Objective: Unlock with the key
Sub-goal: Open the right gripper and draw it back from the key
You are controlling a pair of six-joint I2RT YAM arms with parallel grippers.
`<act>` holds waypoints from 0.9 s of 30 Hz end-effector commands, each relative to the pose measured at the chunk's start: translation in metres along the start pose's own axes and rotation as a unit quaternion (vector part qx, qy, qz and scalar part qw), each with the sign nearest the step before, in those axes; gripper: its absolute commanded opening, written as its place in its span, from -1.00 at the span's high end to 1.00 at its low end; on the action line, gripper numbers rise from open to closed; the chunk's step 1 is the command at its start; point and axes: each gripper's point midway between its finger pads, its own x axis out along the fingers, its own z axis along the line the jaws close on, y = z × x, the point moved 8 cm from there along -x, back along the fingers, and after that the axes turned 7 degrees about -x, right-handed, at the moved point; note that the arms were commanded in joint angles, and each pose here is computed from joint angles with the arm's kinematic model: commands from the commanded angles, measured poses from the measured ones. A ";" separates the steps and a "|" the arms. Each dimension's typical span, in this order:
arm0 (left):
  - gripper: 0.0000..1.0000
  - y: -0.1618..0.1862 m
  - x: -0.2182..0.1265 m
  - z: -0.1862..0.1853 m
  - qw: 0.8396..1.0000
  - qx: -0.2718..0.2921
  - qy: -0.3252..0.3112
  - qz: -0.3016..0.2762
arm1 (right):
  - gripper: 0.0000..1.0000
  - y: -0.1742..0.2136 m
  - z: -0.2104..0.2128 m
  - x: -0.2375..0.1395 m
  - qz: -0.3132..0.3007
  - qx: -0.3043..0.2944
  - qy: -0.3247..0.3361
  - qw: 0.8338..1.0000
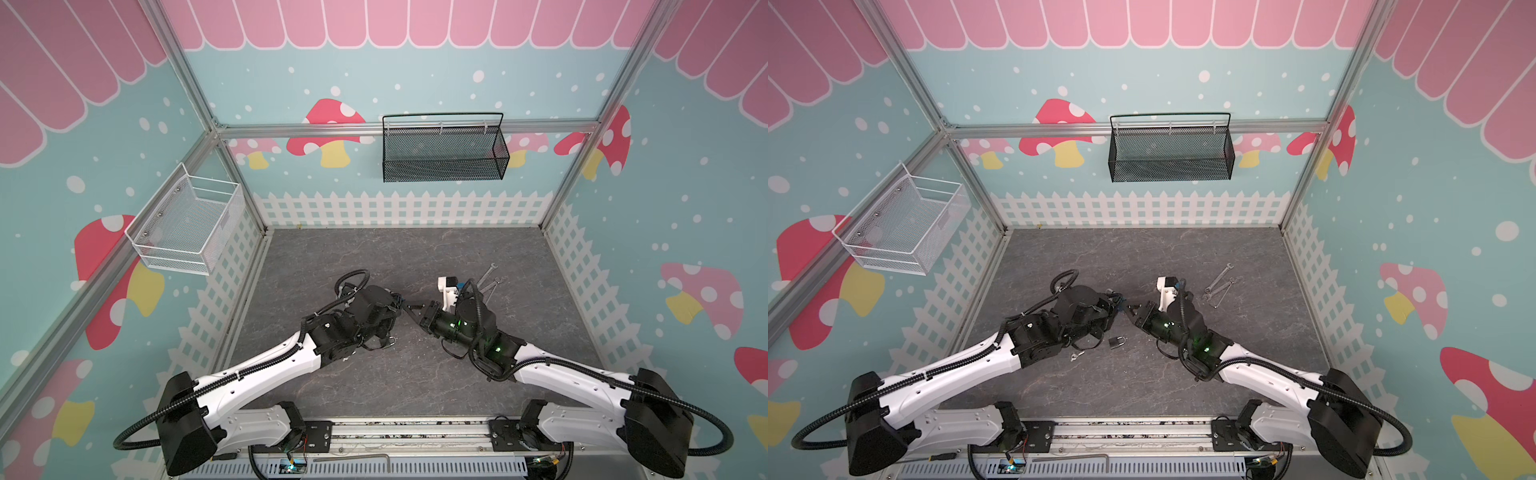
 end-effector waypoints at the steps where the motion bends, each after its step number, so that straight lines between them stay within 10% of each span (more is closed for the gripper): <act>1: 1.00 -0.011 -0.012 -0.008 0.998 0.058 -0.005 -0.008 | 0.03 -0.010 0.006 -0.013 -0.029 -0.061 0.020 0.998; 8: 1.00 -0.040 -0.033 -0.033 0.967 0.255 0.004 -0.019 | -0.50 -0.022 -0.003 -0.049 -0.047 -0.124 0.049 0.990; 19: 1.00 -0.039 -0.035 -0.015 0.809 0.587 0.013 0.004 | -0.80 -0.065 0.040 -0.066 0.005 -0.308 0.095 0.947; 27: 1.00 -0.030 -0.019 0.001 0.722 0.678 0.131 -0.037 | -0.79 -0.074 0.058 -0.041 0.149 -0.364 0.127 0.911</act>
